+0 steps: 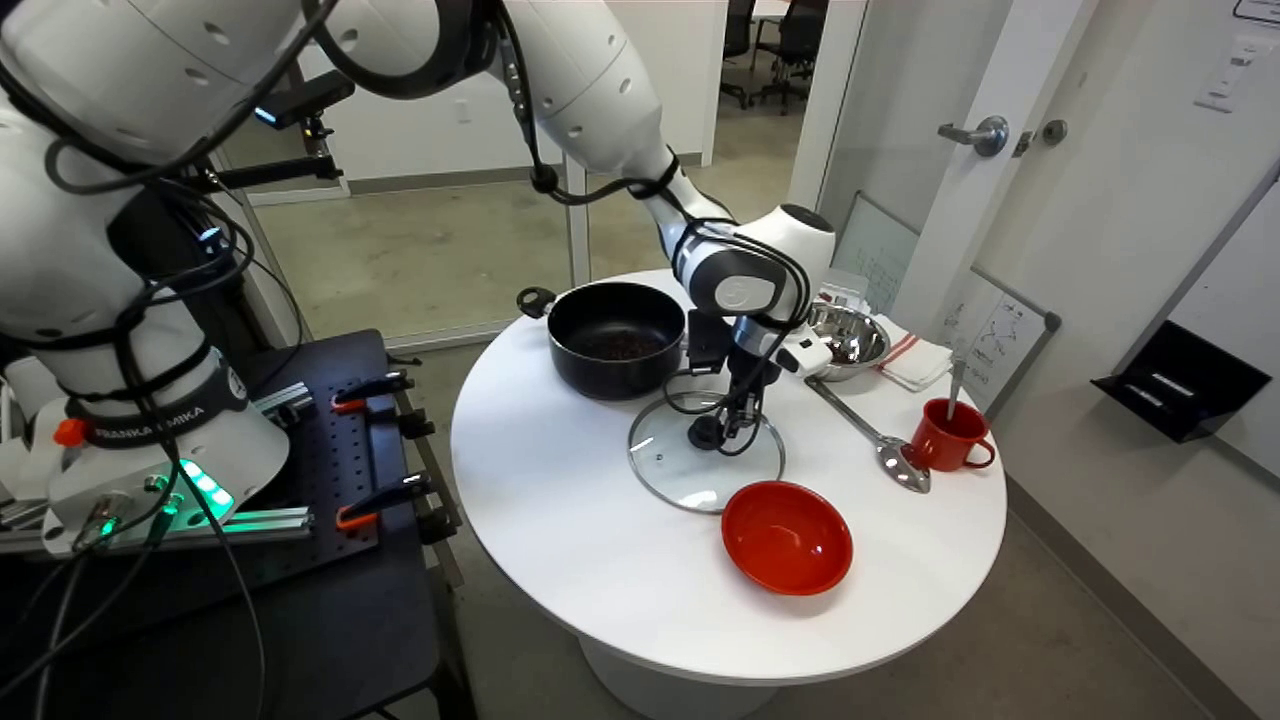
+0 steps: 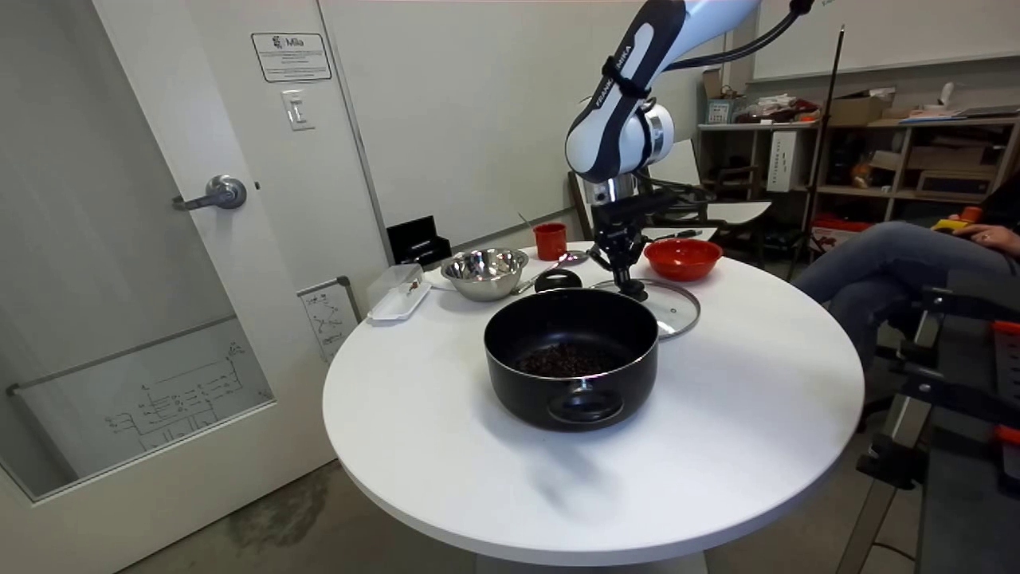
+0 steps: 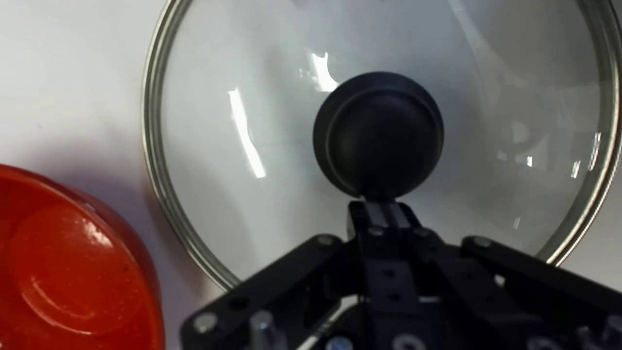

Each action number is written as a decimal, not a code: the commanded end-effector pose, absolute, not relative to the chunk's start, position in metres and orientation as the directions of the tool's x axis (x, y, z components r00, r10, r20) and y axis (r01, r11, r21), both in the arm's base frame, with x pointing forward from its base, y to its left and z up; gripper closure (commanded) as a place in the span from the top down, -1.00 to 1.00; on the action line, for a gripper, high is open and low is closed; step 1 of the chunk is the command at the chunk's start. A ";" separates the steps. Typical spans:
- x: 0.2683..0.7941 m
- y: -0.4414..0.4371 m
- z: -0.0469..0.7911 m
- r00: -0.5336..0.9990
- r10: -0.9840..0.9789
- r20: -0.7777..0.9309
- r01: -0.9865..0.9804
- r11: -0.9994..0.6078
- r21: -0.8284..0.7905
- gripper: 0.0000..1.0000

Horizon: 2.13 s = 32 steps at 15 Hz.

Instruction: Pick up the lid from the pot and put it on the table, then pick up the red bowl and pour it's contents in the pot and pick up the lid and put it back on the pot

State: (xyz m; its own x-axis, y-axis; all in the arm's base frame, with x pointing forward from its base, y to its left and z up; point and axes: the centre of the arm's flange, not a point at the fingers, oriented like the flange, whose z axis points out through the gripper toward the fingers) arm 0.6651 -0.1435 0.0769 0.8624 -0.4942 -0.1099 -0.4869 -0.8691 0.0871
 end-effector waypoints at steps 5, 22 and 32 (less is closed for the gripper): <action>0.667 -0.144 0.086 0.832 -0.544 -0.108 -0.533 -0.838 0.113 -0.08; 0.661 -0.131 0.073 0.780 -0.613 -0.125 -0.606 -0.790 0.093 1.00; 0.656 -0.127 0.072 0.761 -0.639 -0.112 -0.631 -0.769 0.099 1.00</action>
